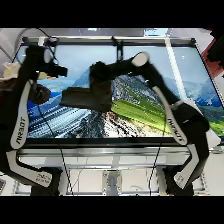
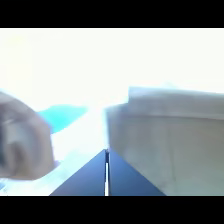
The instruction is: Fold the shirts.
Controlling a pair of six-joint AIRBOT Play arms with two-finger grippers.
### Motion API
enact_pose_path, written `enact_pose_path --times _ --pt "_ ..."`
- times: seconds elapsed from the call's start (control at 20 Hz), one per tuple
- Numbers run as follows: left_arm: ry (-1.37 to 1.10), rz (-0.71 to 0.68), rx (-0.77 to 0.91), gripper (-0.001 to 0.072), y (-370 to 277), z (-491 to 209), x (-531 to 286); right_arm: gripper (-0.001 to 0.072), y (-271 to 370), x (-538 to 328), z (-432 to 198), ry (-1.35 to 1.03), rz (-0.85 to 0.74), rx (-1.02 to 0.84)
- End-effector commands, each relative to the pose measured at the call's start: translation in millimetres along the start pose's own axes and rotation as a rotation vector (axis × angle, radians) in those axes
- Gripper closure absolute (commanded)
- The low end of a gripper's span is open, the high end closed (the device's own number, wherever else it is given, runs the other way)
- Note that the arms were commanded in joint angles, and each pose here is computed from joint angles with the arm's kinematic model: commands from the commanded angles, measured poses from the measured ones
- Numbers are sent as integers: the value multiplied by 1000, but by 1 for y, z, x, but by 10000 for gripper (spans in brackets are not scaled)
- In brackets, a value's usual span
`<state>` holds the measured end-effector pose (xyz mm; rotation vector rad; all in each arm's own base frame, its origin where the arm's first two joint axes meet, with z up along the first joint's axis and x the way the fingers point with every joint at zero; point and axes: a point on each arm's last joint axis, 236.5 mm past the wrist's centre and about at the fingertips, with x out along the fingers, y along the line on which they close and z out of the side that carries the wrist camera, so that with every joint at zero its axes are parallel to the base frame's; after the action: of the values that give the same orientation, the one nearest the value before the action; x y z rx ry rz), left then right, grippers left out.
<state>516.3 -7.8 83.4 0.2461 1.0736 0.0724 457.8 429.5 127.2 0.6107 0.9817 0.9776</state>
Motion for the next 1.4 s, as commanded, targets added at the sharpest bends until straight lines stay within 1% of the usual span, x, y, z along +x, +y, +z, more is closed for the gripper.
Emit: enact_pose_path --times 0.0,0.05,0.1,0.15,0.35,0.45,0.55,0.6,0.75,0.8,0.9,1.0,1.05,1.2,1.35 --pt "9 31 -57 695 30 -5 -14 629 3 65 -1 -132 40 101" --pt "9 12 -55 695 25 -5 -13 410 5 74 2 -169 56 136" --pt "7 -5 -52 695 22 -4 -13 276 10 78 7 -205 79 175" --pt "2 -22 -49 695 18 -3 -13 274 13 76 13 -232 95 197" --pt "-17 -54 -51 695 10 2 -14 275 17 52 44 -281 127 179" --pt "-18 -69 -56 694 7 2 -14 275 0 38 52 -260 87 105" --pt "-18 -71 -57 694 6 2 -14 277 -47 21 46 -179 -43 20" --pt "-19 -71 -57 694 6 2 -14 278 -82 9 37 -114 -144 37" --pt "-33 -71 -58 694 6 6 -14 276 -181 -30 -8 85 -459 193" --pt "-37 -71 -58 694 6 7 -14 275 -197 -36 -22 134 -496 226" --pt "-38 -71 -58 694 6 7 -14 264 -218 -35 -43 196 -495 290" --pt "-38 -71 -58 694 6 7 -14 250 -224 -21 -58 232 -439 319" --pt "-38 -71 -58 694 6 7 -14 196 -223 -11 -62 240 -391 337" --pt "-45 -71 -58 694 6 9 -14 192 -216 11 -66 239 -273 373" --pt "-56 -71 -59 694 6 11 -14 193 -216 20 -71 244 -231 427"
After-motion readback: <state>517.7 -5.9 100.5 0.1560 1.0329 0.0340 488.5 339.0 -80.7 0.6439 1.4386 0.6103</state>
